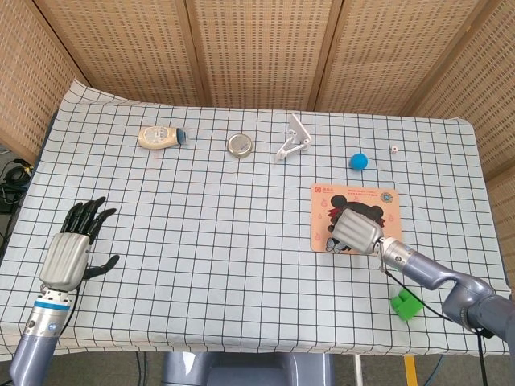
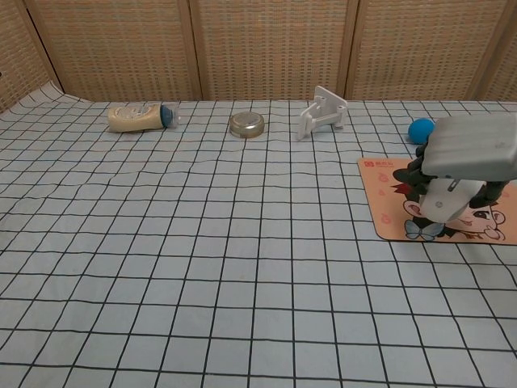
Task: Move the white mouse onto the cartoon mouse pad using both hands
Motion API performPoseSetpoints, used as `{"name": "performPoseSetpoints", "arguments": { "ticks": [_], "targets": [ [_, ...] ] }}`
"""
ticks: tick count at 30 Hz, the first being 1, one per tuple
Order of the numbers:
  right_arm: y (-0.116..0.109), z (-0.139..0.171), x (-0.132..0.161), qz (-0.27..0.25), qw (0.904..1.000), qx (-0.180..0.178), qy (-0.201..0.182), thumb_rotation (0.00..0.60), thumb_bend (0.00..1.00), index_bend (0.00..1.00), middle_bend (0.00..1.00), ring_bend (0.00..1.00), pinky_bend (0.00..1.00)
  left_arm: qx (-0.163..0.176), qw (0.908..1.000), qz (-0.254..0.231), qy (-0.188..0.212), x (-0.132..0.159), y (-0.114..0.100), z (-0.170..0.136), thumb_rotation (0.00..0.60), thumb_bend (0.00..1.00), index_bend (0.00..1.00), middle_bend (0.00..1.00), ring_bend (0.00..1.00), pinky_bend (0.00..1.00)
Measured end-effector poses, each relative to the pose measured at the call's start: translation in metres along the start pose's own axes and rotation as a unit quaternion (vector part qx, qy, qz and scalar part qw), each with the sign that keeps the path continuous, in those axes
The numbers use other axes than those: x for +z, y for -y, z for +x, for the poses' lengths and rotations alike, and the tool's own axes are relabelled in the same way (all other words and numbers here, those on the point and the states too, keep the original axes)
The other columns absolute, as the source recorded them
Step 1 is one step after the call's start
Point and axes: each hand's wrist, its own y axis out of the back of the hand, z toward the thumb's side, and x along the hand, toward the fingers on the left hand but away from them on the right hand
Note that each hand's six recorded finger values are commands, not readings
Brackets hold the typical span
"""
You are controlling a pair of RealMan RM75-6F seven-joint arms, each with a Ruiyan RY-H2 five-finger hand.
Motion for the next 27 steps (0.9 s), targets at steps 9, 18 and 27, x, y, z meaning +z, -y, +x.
{"name": "performPoseSetpoints", "arguments": {
  "ticks": [9, 18, 27],
  "targets": [
    [-0.002, -0.005, 0.000, 0.045, 0.9988, -0.013, -0.010, 0.600, 0.40, 0.64, 0.45, 0.41, 0.36, -0.004, 1.0000, -0.002, -0.001, 0.000, 0.002, 0.000, 0.600, 0.23, 0.15, 0.00, 0.00, 0.00],
    [-0.005, -0.009, 0.001, 0.066, 0.9974, -0.025, -0.007, 0.600, 0.36, 0.58, 0.35, 0.29, 0.15, -0.005, 1.0000, -0.006, -0.003, 0.000, 0.003, 0.001, 0.600, 0.23, 0.16, 0.00, 0.00, 0.00],
    [0.005, -0.007, -0.004, 0.091, 0.9957, -0.009, 0.010, 0.600, 0.31, 0.55, 0.25, 0.18, 0.03, -0.009, 0.9999, -0.008, -0.005, -0.001, 0.003, 0.001, 0.600, 0.23, 0.16, 0.00, 0.00, 0.00]
  ]
}}
